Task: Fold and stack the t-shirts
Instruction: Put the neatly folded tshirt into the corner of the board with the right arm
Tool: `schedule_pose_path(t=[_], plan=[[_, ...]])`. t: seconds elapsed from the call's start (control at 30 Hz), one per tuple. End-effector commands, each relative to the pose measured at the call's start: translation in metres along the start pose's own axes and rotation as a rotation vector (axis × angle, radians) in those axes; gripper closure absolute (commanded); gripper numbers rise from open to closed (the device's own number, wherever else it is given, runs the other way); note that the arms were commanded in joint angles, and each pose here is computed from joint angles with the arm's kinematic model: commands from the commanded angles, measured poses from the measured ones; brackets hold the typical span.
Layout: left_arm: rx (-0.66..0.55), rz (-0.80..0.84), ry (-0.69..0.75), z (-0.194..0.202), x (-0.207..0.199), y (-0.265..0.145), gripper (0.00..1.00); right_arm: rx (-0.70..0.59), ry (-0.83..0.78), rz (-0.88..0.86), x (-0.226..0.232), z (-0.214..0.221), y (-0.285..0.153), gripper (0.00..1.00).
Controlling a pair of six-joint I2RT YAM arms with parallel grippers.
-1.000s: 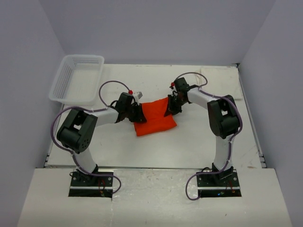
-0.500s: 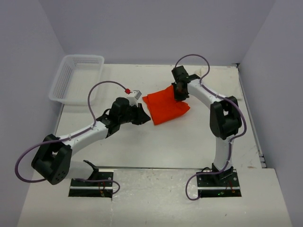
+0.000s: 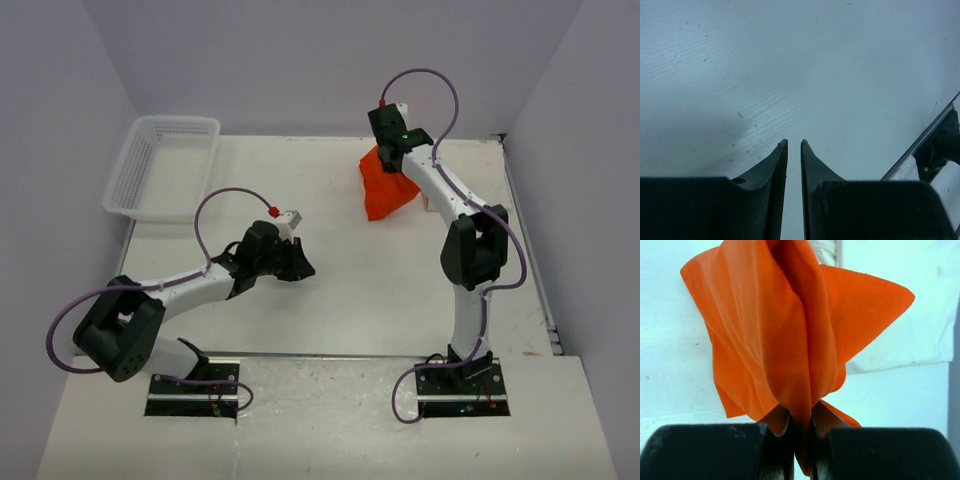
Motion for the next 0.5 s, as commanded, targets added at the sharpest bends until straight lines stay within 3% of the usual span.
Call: schedule_pose_path(t=[0.0, 0.47], plan=[[-0.013, 0.023, 0.021, 0.000, 0.000, 0.005, 0.83, -0.040, 0.011, 0.132, -0.019, -0.016, -0.001, 1.00], [0.036, 0.041, 0.032, 0.004, 0.002, 0.016, 0.83, -0.095, -0.039, 0.207, -0.048, -0.056, 0.031, 1.00]])
Point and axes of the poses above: each gripper's point midway between its finger pads, its own y axis out along the fingers, its own x axis along the line the jaws close on, z = x × y, the point moved 7 cm from there along -y, back along the fingers, and after that the axes turned 4 degrees about -y, right-handed, at the moved point
